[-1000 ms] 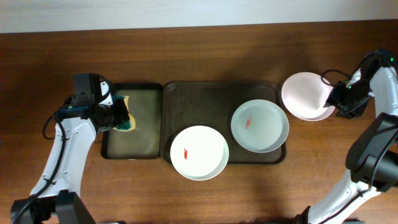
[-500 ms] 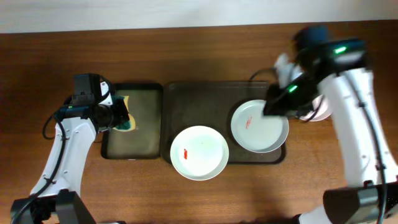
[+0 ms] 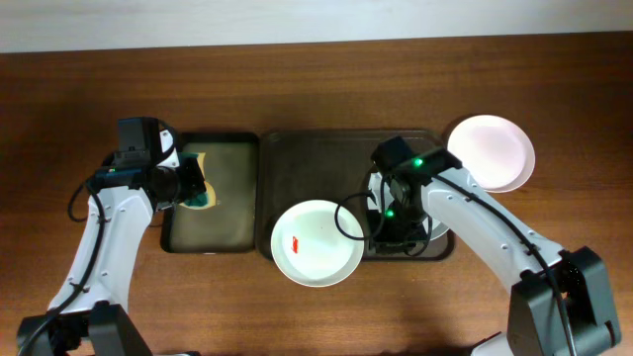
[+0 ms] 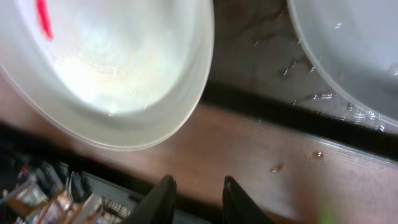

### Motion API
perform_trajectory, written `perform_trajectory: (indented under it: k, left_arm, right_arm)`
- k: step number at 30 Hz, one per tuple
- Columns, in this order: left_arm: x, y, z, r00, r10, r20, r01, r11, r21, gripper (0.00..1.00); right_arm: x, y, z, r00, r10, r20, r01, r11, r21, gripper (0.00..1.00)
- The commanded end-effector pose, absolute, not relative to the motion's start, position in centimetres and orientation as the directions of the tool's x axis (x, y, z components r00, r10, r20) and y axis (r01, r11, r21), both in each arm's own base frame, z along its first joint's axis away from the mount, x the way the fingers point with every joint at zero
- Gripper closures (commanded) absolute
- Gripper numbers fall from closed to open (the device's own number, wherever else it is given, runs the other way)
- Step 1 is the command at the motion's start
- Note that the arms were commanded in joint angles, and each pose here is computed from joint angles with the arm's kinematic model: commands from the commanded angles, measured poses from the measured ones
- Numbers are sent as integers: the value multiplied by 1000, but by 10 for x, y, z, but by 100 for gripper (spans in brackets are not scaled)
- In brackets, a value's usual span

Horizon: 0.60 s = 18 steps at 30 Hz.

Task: Clean dirty plates on tray and stack at the side
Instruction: 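Move the right gripper back and grasp the right plate's rim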

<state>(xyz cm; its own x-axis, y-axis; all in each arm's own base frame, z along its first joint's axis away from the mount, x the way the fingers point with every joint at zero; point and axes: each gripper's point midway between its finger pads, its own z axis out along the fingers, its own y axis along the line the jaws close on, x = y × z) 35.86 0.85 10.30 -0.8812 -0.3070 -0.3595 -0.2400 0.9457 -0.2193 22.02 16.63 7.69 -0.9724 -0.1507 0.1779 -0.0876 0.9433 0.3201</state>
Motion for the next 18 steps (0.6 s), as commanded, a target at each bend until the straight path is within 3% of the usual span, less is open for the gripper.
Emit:
perform_trajectory:
  k: [1, 5, 18]
  left_arm:
    - [360, 9, 107, -875, -313, -369, -244, 944, -223, 100]
    - [360, 9, 107, -875, -313, -369, -244, 944, -223, 100]
    - [360, 9, 107, -875, -313, -369, -244, 944, -223, 100]
  right_arm:
    - [234, 168, 61, -991, -68, 115, -30, 951, 307, 72]
    - [260, 170, 52, -998, -58, 5, -54, 955, 291, 71]
    - [262, 192, 27, -988, -137, -65, -149, 952, 269, 71]
